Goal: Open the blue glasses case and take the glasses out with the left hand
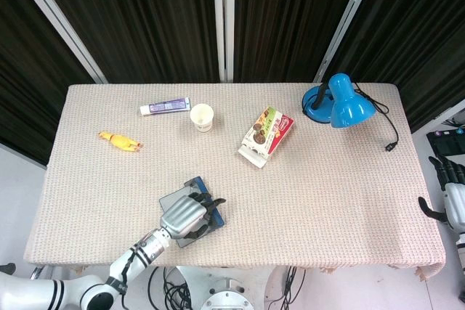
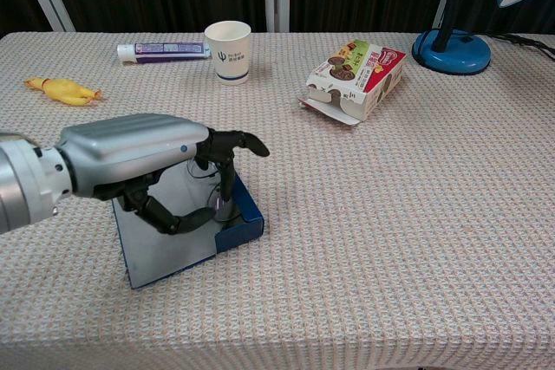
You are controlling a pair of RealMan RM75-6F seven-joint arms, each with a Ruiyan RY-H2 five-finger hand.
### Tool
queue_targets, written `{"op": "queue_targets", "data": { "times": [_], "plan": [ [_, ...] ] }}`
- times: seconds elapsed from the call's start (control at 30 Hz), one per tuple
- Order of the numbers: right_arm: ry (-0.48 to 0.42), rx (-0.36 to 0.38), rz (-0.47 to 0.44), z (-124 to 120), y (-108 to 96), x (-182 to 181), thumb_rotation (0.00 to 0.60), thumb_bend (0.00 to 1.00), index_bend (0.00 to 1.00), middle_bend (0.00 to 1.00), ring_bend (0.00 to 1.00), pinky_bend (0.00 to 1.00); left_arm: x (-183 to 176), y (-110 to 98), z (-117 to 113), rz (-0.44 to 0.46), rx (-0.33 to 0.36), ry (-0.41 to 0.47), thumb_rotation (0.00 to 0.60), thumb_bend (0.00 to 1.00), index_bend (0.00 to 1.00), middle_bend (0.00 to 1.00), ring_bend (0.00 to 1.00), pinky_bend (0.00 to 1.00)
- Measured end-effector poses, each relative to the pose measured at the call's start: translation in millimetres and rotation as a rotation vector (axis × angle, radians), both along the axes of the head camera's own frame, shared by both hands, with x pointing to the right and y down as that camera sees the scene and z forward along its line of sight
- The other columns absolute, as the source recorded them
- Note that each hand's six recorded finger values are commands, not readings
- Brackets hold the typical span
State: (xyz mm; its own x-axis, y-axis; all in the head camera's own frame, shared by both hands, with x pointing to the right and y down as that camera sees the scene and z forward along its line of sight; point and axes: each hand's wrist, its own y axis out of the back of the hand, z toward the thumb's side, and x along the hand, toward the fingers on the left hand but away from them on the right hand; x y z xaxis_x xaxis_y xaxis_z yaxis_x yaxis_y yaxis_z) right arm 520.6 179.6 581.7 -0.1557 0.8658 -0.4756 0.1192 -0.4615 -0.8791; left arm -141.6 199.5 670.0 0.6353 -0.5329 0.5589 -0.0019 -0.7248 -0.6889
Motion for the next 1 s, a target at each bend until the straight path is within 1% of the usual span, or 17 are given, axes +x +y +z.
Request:
{"op": "queue_targets", "data": {
  "times": [0.2,0.27,0.3,0.37,0.63,0.7,0.87,1.0],
  "plan": [
    [0.004,0.007,0.005,-3,-1,3,0.6,0.3,0.0,0.0,0.0,0.0,3,-28,-4,-0.049,0.101,-0.003,0.6,0.45,0.11,0.37,0.15,0.28],
    [0.004,0.006,0.006,-2,0,3,0.6,0.3,0.0,0.0,0.0,0.0,4,-37,-4,-0.062,0.119,0.0,0.6,0.46,0.11,0.36,0.15,0.28],
    [0.004,0.005,0.006,-2,0,3,0.6,0.3,0.0,0.0,0.0,0.0,4,-40,-3,-0.068,0.117,0.0,0.6,0.46,0.11,0.36,0.15,0.28],
    [0.003,0.004,0.004,-2,0,2,0.6,0.3,0.0,0.0,0.0,0.0,5,-44,0,-0.071,0.099,-0.003,0.6,0.47,0.11,0.35,0.15,0.27],
    [0.006,0.01,0.003,-4,-2,0,0.6,0.3,0.0,0.0,0.0,0.0,0,-52,25,-0.091,-0.036,-0.06,0.6,0.49,0.11,0.37,0.15,0.25],
    [0.006,0.007,0.004,-3,-2,0,0.6,0.3,0.0,0.0,0.0,0.0,-2,-54,28,-0.096,-0.057,-0.071,0.6,0.5,0.11,0.37,0.15,0.25],
    [0.005,-0.002,0.002,0,-2,-2,0.6,0.3,0.0,0.0,0.0,0.0,-12,-58,32,-0.114,-0.083,-0.111,0.6,0.5,0.11,0.4,0.16,0.25],
    [0.007,0.0,0.001,0,-2,-2,0.6,0.3,0.0,0.0,0.0,0.0,-26,-61,32,-0.138,-0.097,-0.165,0.6,0.5,0.13,0.42,0.17,0.25]
  ]
}}
